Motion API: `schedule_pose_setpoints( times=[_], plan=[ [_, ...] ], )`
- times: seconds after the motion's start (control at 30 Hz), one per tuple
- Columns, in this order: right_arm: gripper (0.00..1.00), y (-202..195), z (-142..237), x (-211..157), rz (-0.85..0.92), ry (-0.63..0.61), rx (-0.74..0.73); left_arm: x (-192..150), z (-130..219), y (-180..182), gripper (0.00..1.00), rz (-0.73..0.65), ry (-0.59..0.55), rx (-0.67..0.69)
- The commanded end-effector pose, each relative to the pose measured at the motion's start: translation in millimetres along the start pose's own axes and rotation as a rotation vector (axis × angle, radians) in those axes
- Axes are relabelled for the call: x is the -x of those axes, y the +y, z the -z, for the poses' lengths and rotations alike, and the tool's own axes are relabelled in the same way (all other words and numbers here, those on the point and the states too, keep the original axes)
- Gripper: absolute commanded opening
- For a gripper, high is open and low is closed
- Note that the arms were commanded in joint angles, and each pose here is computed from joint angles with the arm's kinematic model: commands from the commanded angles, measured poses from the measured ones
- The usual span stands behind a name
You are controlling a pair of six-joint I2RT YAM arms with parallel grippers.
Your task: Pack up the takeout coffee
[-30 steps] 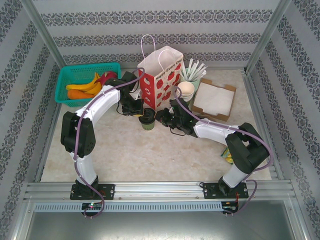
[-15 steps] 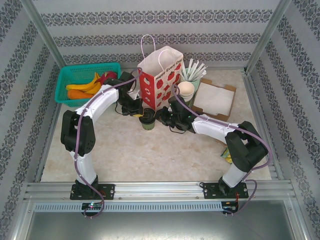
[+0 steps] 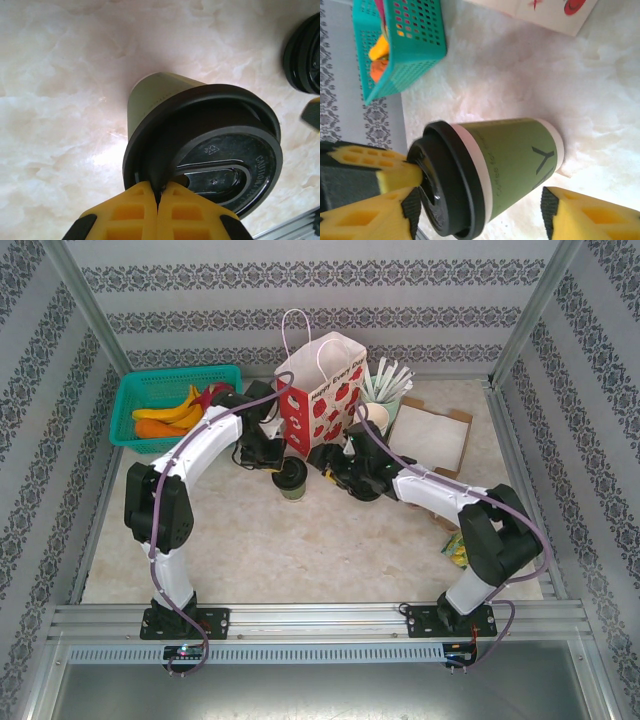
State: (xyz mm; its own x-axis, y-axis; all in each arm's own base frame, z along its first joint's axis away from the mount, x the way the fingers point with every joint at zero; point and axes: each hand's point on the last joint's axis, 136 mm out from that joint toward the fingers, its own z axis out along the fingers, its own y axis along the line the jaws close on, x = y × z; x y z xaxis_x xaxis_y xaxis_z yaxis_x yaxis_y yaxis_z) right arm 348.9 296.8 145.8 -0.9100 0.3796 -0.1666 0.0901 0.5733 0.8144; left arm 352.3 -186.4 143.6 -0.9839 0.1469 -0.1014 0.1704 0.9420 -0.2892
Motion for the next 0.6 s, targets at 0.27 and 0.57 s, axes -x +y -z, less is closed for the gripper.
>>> schedule_pose_setpoints(
  times=[0.27,0.57],
  plan=[
    [0.70,-6.7,6.6,-18.2,0.108,0.113,-0.050,-32.0,-2.9,-7.1,0.00,-0.182,0.130,0.041],
    [0.56,-3.2,-4.2,-31.9,0.141,0.221,-0.004,-34.2,-16.8,-8.0,0.00,-0.225,0.115,0.070]
  ],
)
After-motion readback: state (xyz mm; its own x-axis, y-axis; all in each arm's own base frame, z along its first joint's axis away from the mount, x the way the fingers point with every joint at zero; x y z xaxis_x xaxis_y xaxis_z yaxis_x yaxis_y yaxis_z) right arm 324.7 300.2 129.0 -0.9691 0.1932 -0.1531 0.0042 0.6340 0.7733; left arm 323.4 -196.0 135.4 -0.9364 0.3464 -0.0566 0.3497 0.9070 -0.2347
